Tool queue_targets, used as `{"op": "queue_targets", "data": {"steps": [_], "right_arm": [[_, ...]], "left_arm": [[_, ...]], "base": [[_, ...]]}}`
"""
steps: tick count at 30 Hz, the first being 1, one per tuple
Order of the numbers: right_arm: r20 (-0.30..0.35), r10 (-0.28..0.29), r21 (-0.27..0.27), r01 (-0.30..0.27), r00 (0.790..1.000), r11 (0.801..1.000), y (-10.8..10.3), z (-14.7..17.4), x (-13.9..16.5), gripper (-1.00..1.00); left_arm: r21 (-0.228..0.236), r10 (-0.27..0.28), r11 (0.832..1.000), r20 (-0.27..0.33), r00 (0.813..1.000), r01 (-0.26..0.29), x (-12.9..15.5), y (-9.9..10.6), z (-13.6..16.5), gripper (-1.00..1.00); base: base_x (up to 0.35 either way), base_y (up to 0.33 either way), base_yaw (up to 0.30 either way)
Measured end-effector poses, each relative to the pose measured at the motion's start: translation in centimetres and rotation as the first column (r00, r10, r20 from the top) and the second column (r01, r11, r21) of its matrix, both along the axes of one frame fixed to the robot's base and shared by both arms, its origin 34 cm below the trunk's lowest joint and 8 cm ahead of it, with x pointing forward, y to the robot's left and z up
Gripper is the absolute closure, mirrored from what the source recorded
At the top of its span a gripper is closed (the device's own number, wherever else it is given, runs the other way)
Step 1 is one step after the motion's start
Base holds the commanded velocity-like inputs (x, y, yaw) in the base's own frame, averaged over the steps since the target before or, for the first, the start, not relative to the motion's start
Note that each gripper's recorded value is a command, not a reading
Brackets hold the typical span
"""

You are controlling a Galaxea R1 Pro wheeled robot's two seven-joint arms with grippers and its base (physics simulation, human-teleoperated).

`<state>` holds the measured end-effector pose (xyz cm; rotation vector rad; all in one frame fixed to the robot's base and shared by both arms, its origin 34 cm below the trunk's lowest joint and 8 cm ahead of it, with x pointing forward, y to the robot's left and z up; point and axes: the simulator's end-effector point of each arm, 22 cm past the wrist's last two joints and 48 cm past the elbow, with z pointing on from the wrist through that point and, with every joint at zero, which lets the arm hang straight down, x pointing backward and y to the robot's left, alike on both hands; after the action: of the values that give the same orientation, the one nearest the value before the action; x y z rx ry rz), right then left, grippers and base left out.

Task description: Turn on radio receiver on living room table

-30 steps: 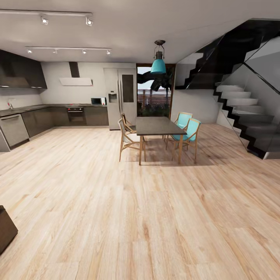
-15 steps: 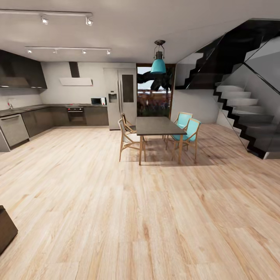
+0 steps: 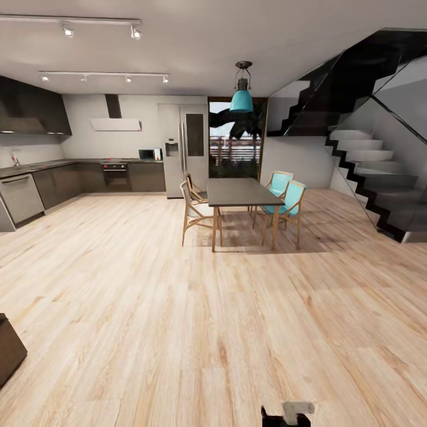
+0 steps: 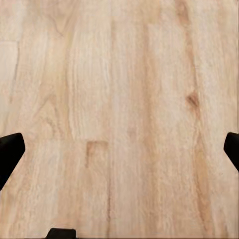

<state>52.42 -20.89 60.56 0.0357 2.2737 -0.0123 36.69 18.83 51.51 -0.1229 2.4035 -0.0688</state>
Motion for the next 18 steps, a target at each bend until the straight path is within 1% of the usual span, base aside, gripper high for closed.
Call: {"op": "queue_targets", "data": {"steps": [1,2,3,4,5,6,7,8,10,11,12,13,14,15,16,17,18], "right_arm": [[0.032,-0.012,-0.006,0.012,0.999,1.0,-0.2,1.3,1.0,-1.0],[0.056,-0.019,-0.008,0.019,0.998,1.0,-0.3,2.2,1.7,-1.0],[0.098,-0.031,-0.011,0.033,0.995,0.999,-0.5,3.9,3.0,-1.0],[0.137,-0.043,-0.011,0.045,0.99,0.999,-0.6,5.6,4.1,-1.0],[0.166,-0.052,-0.009,0.054,0.985,0.998,-0.6,7.2,5.0,-1.0],[0.174,-0.053,-0.008,0.056,0.983,0.998,-0.5,8.2,5.5,-1.0],[0.168,-0.052,-0.009,0.054,0.984,0.999,-0.4,8.5,5.7,-1.0],[0.14,-0.043,-0.012,0.045,0.989,0.999,0.0,8.7,5.7,-1.0],[0.049,-0.023,-0.023,0.024,0.999,0.999,0.5,8.6,5.2,-1.0],[0.002,-0.015,-0.028,0.015,1.0,0.999,0.6,8.7,4.8,-1.0],[-0.022,-0.011,-0.031,0.011,1.0,0.999,0.7,8.7,4.6,-1.0],[-0.064,-0.004,-0.035,0.002,0.998,0.999,0.8,9.0,4.3,-1.0],[-0.103,0.003,-0.037,-0.007,0.995,0.999,0.9,9.2,3.9,-1.0],[-0.135,0.011,-0.039,-0.016,0.991,0.999,1.0,9.3,3.5,-1.0],[-0.157,0.018,-0.039,-0.025,0.987,0.999,1.2,9.3,3.2,-1.0],[-0.174,0.031,-0.04,-0.039,0.984,0.998,1.6,9.5,3.0,-1.0],[-0.181,0.042,-0.04,-0.051,0.983,0.998,2.0,9.6,2.9,-1.0]], "left_arm": [[0.001,0.005,1.0,0.031,0.999,-0.005,1.3,0.1,0.8,-1.0],[0.001,0.007,1.0,0.048,0.999,-0.007,2.0,0.2,1.2,-1.0],[0.001,0.011,1.0,0.074,0.997,-0.011,3.5,0.3,2.1,-1.0],[0.0,0.015,1.0,0.085,0.996,-0.015,4.9,0.4,2.9,-1.0],[-0.006,0.021,1.0,0.077,0.997,-0.02,6.0,0.5,3.6,-1.0],[-0.018,0.028,0.999,0.056,0.998,-0.027,7.0,0.5,4.1,-1.0],[-0.026,0.033,0.999,0.043,0.999,-0.032,7.4,0.5,4.4,-1.0],[-0.044,0.043,0.998,0.016,0.999,-0.042,8.3,0.5,5.0,-1.0],[-0.086,0.054,0.995,-0.033,0.998,-0.057,9.9,0.1,6.7,-1.0],[-0.104,0.051,0.993,-0.059,0.997,-0.057,10.4,-0.1,7.4,-1.0],[-0.111,0.046,0.992,-0.076,0.996,-0.055,10.5,-0.3,7.7,-1.0],[-0.124,0.029,0.991,-0.12,0.992,-0.044,10.3,-0.8,8.0,-1.0],[-0.137,0.005,0.99,-0.174,0.985,-0.029,9.7,-1.4,8.1,-1.0],[-0.151,-0.021,0.988,-0.219,0.975,-0.013,9.2,-2.0,8.3,-1.0],[-0.166,-0.049,0.986,-0.252,0.967,0.007,8.8,-2.7,8.6,-1.0],[-0.186,-0.091,0.982,-0.268,0.959,0.041,8.7,-3.9,9.4,-1.0],[-0.195,-0.134,0.977,-0.27,0.953,0.082,8.7,-4.9,10.1,-1.0]], "base": [[0.0,0.0,0.0],[0.0,0.0,0.0],[0.0,0.0,0.0],[0.0,0.0,0.0],[0.0,0.0,0.0],[0.0,0.0,0.0],[0.0,0.0,0.0],[0.0,0.0,0.0],[0.0,0.0,0.0],[0.0,0.0,0.0],[0.0,0.0,0.0],[0.0,0.0,0.0],[0.0,0.0,0.0],[0.0,0.0,0.0],[0.0,0.0,0.0],[0.0,0.0,0.0],[0.0,0.0,0.0]]}}
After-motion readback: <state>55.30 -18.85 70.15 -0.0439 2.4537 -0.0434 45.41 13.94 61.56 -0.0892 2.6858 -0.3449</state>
